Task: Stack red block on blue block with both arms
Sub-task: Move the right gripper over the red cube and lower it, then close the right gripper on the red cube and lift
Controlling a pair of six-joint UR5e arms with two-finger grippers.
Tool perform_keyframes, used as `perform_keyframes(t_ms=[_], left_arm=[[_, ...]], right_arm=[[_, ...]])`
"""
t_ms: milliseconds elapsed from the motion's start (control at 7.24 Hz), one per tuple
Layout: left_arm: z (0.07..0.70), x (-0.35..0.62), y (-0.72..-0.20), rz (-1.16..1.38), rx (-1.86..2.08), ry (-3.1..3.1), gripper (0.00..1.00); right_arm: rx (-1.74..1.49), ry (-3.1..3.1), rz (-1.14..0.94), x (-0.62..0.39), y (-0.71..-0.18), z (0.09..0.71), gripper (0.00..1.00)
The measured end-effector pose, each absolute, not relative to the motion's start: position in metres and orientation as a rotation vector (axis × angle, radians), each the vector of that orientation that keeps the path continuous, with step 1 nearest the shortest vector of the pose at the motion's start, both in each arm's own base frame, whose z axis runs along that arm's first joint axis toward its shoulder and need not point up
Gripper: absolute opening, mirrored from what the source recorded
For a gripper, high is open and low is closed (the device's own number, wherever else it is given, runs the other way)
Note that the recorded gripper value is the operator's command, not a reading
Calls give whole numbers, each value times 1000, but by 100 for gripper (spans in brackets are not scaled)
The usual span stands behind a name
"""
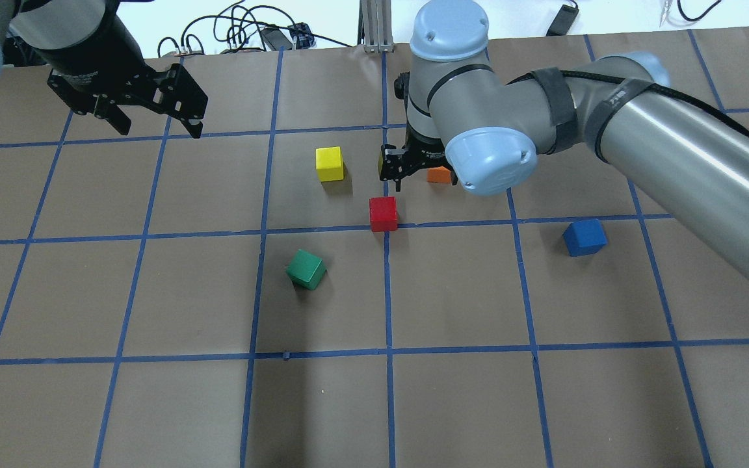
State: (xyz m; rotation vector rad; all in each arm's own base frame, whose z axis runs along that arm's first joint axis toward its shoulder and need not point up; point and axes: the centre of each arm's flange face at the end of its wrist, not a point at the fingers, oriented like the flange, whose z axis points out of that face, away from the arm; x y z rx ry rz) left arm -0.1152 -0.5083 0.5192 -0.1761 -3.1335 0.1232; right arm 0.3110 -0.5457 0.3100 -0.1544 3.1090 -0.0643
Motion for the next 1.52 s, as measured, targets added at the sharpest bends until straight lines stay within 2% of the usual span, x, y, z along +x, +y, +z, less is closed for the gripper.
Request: perform_keyframes(t_ms=[1106, 1244, 1382, 1520], left_arm=[[517, -116, -516, 164, -169, -3131, 100], [517, -116, -515, 163, -168, -3130, 100], [517, -116, -513, 165, -170, -3130, 100], [517, -116, -512, 163, -172, -3129, 100]], right_arm=[[-165, 3057, 12, 366, -558, 215, 100], [-168, 3053, 24, 367, -559, 210, 94], [-175, 3056, 29, 367, -560, 204, 63], [-184, 3059, 22, 367, -561, 200, 18]])
